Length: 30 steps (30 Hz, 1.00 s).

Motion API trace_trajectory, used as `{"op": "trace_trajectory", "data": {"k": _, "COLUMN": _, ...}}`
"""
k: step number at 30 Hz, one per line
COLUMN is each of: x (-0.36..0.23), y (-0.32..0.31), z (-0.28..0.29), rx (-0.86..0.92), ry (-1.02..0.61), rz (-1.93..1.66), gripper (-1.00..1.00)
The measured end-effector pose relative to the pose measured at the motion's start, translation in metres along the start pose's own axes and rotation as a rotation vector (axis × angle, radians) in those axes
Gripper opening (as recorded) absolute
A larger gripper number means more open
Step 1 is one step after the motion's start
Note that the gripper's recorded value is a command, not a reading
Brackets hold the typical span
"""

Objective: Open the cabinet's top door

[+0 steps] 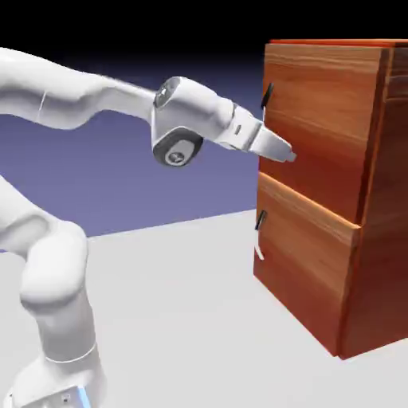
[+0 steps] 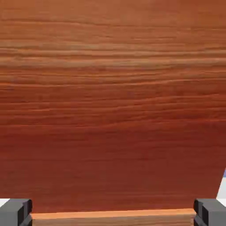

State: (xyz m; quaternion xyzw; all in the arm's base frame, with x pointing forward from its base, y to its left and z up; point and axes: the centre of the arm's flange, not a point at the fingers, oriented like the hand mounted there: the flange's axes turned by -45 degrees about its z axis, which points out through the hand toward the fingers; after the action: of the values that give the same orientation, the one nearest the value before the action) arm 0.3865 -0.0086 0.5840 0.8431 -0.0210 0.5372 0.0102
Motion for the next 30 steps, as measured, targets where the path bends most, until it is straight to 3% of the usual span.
{"op": "trace_trajectory", "data": {"k": 15, "x": 0.043, "y": -0.034, "z": -0.04, "rx": -0.027, "ry": 0.242, "rz": 0.018, "gripper": 0.0}}
{"op": "trace_trajectory", "data": {"k": 30, "x": 0.042, "y": -0.106, "z": -0.037, "rx": -0.031, "ry": 0.399, "rz": 0.01, "gripper": 0.0}}
